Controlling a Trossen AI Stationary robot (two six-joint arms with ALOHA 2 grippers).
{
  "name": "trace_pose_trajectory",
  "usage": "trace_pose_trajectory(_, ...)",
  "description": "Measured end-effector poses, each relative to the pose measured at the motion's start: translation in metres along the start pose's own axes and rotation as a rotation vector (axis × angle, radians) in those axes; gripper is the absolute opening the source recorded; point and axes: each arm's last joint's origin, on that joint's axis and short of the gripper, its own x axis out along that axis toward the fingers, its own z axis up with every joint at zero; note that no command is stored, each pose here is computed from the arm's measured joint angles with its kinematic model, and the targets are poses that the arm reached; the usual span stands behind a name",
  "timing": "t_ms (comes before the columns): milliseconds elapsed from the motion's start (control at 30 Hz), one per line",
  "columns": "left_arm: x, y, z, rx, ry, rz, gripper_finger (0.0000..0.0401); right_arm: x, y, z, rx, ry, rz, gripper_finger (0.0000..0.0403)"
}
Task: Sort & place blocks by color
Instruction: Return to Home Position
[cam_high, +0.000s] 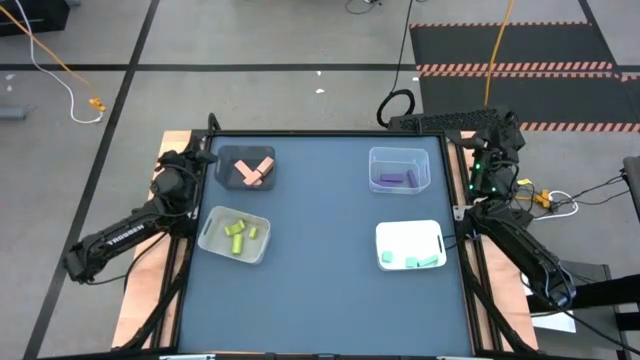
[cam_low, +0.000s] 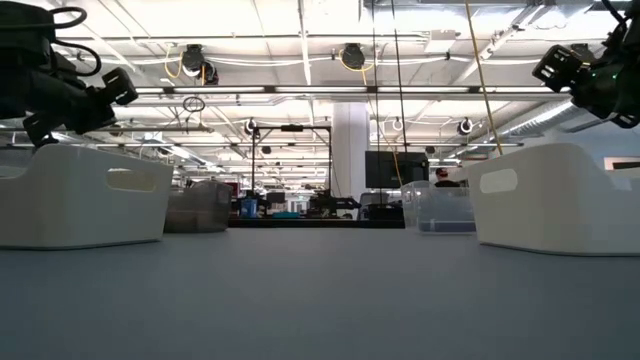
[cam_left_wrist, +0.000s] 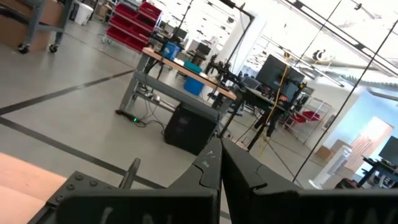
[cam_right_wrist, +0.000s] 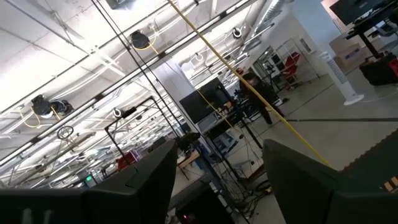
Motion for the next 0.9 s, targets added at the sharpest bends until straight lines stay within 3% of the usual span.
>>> trace_pose_trajectory(900,0.0000,0.0000,0.0000,0.000,0.000,0.000,0.0010,0.0000,0.0000,0.0000,0.000,0.000,0.000,0.0228)
